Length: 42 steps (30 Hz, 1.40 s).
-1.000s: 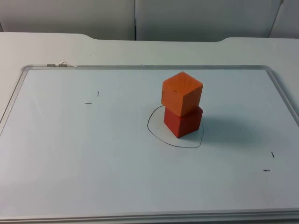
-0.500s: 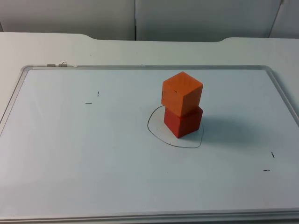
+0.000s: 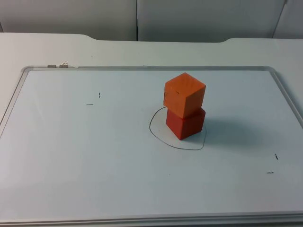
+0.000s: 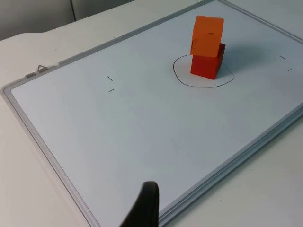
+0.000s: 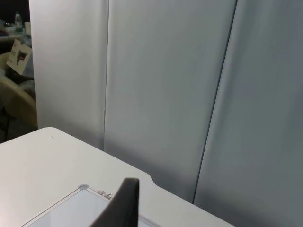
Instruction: Pick up one cube with the left hand and another cube with the right hand. First place the cube in the right hand at the target position, then stack the cube in the left hand on top.
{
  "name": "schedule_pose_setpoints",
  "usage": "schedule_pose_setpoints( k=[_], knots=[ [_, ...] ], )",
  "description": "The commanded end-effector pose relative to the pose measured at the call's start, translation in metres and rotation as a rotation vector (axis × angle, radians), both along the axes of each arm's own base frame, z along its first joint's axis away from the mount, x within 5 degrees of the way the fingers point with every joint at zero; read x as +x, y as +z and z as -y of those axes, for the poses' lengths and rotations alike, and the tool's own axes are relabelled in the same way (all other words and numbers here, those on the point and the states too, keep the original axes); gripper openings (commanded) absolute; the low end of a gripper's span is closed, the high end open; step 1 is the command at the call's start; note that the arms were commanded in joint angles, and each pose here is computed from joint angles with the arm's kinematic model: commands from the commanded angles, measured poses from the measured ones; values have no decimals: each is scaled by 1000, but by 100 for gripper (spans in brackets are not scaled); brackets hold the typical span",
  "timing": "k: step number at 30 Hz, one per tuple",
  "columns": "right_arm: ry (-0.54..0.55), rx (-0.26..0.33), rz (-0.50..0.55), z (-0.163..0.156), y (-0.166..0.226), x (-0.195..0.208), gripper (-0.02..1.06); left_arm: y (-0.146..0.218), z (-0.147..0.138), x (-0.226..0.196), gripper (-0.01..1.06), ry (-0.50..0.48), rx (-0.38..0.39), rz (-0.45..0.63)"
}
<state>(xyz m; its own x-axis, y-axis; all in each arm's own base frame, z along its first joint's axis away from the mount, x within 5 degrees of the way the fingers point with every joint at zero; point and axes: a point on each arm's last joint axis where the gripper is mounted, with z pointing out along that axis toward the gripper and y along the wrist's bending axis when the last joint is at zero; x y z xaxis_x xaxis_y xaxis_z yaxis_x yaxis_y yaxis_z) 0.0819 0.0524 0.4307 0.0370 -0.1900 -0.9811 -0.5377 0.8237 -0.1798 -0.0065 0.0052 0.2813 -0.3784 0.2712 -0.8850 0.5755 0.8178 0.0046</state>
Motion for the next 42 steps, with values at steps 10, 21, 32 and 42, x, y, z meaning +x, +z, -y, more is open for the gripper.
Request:
schedule_pose_setpoints(
  k=[10, 21, 32, 42],
  knots=[
    [-3, -12, 5, 0, -1, 0, 105, -2, 1, 1, 84, -10, -3, 7],
    [-3, -12, 5, 0, -1, 0, 105, -2, 2, 0, 84, -17, -11, 1],
    [-2, -11, 4, 0, -1, 0, 105, -2, 2, 0, 105, -27, -7, 4],
    [-2, -11, 4, 0, -1, 0, 105, -2, 2, 0, 105, -27, -7, 4]
  ],
)
